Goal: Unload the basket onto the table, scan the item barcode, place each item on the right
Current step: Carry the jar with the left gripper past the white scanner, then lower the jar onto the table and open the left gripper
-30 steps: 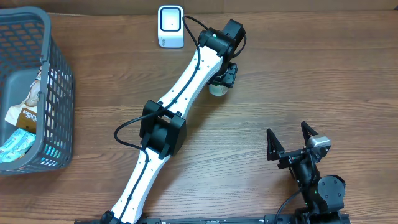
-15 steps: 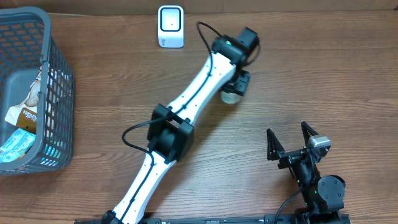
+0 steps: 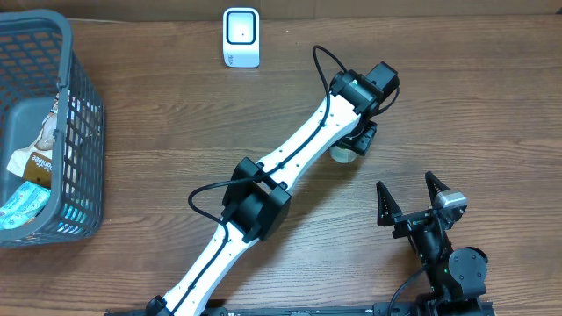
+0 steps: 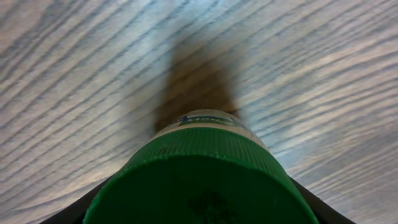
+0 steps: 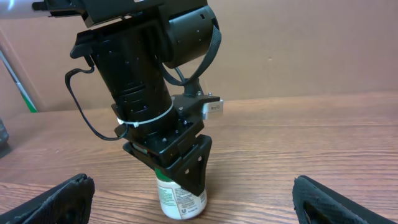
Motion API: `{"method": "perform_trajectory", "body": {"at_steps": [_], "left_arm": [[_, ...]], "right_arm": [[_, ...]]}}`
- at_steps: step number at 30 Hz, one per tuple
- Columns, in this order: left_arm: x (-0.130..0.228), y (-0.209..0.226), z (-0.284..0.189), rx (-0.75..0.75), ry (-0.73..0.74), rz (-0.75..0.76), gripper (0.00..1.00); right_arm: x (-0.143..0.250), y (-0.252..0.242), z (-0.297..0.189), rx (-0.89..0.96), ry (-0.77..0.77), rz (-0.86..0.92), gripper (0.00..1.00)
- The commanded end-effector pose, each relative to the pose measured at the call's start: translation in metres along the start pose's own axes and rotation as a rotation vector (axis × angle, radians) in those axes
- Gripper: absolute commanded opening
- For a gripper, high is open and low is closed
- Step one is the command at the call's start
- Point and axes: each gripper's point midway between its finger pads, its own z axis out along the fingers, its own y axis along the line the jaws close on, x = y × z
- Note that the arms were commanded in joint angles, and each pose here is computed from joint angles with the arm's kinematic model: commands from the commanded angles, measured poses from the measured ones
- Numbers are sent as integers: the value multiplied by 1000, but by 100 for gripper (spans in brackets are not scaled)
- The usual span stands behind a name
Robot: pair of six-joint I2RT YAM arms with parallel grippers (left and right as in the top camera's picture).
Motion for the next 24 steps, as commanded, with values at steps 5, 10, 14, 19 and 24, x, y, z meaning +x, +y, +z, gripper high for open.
{"method": "perform_trajectory", "body": {"at_steps": [5, 10, 14, 19, 24], "left_arm": [[2, 7, 9, -32, 15, -24, 47], [7, 6, 9, -24, 36, -21, 59], [13, 3, 9, 1, 64, 0, 62], [21, -1, 8, 24, 101, -1, 68], [26, 0, 8, 22, 122, -2, 79]], "right_arm": [[1, -1, 0, 4, -6, 0, 100], [1, -1, 0, 4, -6, 0, 100], [1, -1, 0, 4, -6, 0, 100], [1, -1, 0, 4, -6, -1, 100], [1, -1, 0, 4, -6, 0, 100]]}}
